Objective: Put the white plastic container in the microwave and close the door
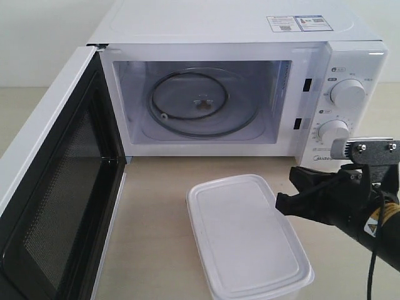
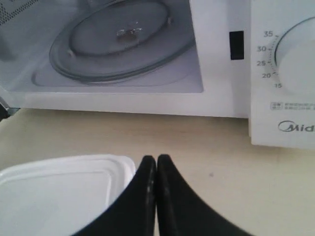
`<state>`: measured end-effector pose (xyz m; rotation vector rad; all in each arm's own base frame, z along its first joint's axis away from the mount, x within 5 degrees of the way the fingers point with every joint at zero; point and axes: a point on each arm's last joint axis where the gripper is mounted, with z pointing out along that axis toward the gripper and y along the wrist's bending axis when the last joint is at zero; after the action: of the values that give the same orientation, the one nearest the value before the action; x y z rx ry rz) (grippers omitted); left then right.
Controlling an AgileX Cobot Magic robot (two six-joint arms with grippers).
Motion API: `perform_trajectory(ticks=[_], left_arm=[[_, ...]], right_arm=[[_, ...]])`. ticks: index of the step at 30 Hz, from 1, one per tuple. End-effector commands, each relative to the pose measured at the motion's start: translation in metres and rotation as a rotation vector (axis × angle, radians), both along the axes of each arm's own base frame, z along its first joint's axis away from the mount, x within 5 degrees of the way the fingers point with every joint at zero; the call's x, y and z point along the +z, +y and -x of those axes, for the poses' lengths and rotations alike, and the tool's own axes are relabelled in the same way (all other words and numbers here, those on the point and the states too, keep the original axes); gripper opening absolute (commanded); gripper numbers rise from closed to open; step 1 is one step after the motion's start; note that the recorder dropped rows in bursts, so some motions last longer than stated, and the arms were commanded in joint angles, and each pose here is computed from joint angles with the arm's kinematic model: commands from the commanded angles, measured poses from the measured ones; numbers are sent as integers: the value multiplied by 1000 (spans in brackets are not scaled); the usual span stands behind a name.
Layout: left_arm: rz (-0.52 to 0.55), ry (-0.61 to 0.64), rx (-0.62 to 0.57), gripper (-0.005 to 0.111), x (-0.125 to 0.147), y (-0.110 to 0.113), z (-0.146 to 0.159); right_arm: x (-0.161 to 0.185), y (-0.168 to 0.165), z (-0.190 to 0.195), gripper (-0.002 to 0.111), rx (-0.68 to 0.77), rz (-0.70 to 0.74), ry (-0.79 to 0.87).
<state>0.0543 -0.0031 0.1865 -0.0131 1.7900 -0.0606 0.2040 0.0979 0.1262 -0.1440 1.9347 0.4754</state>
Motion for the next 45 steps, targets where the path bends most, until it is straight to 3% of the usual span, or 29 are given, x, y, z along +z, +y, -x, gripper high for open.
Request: perform_trajectory(ticks=[1,11,14,17,24,38,42,45], left_arm=[[3,-2,-5,4,-1,0,0],[3,-2,-5,4,-1,0,0],[3,-2,-5,4,-1,0,0],[3,-2,-5,4,-1,0,0],[3,-2,-5,4,-1,0,0],[3,-2,-5,4,-1,0,0],[3,-2,-5,4,-1,0,0],[3,-2,-5,4,-1,0,0]], right_arm=[[1,2,0,0,-17,-92,46],[-8,-14,-2,0,-59,-121,169],[-18,-28,-1,0,-94,-51,279],[-24,-28,4,0,-24,25,332],[-12,-11,1,0,38,-37,184],[-15,26,24,0,163,-23,239],[-18,15,19,0,34,-8,265],[-18,10,16,0,-59,-89,303]])
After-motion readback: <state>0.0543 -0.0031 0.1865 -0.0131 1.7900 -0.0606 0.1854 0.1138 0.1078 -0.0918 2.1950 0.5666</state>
